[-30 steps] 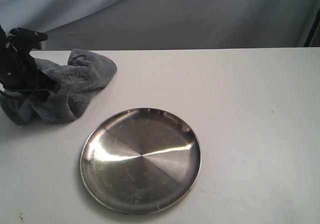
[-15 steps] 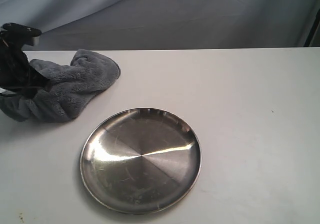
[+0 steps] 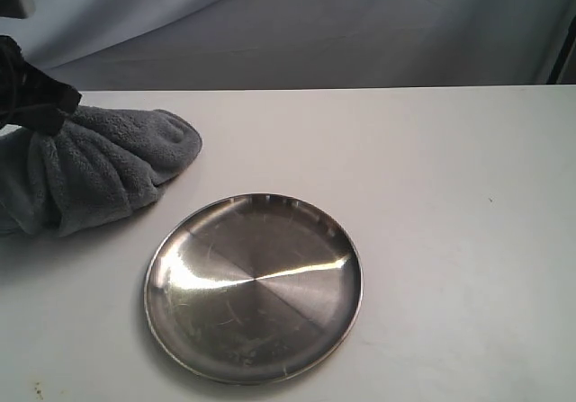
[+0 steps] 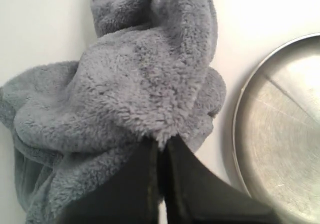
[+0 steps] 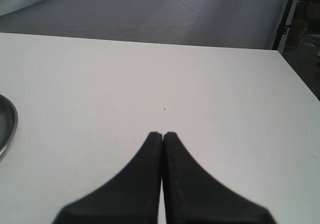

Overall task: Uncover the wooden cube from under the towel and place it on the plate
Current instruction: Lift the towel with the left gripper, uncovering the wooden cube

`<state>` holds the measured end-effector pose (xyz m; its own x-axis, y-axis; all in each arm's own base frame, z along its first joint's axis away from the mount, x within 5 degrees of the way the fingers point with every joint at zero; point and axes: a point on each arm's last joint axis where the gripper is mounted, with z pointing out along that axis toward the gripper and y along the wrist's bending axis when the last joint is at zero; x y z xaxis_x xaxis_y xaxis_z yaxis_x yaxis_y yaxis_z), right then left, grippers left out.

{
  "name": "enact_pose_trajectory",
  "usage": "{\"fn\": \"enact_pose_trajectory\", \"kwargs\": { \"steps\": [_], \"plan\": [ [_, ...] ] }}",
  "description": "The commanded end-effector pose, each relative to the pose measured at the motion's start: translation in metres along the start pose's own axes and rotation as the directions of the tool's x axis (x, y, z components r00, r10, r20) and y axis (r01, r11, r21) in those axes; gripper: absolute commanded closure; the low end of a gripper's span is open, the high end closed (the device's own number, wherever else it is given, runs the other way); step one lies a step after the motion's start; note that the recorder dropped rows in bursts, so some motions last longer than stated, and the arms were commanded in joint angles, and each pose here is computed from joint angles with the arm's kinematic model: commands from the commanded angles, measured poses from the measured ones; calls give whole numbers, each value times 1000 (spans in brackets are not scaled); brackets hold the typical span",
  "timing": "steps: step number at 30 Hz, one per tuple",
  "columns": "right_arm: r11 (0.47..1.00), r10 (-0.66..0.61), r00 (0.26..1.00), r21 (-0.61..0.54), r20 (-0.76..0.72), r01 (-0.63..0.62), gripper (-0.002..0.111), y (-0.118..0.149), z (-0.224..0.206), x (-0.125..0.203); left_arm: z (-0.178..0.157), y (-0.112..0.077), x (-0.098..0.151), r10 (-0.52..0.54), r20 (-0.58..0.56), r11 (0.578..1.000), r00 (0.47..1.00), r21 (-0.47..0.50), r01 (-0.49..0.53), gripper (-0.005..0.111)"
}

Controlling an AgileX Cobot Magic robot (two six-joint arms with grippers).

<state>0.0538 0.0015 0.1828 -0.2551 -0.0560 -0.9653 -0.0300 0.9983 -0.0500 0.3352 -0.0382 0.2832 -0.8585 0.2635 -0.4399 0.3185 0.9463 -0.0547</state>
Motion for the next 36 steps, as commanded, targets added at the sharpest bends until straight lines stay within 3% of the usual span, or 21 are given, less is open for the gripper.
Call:
{"fn": "enact_pose_trajectory", "kwargs": {
  "steps": [1,10,21,30,36],
  "plan": [
    [1000,7,1000,-2,4,-7,108,0,0,1,-18,-4,-2,-1,66,1000,998,10,0,107],
    [1000,7,1000,-2,4,-7,108,0,0,1,-59,-17,-5,34,238,998,971,41,-45,107],
    [1000,7,1000,-2,4,-7,108,0,0,1,-80,-18,-9,41,365,999,930,-7,-42,107],
    [1000,7,1000,-2,4,-7,108,0,0,1,-112,-19,-11,75,514,996,855,-83,-38,107],
    [1000,7,1000,-2,4,-7,108,0,0,1,-119,-20,-9,78,533,995,843,-88,-37,107]
  ]
}}
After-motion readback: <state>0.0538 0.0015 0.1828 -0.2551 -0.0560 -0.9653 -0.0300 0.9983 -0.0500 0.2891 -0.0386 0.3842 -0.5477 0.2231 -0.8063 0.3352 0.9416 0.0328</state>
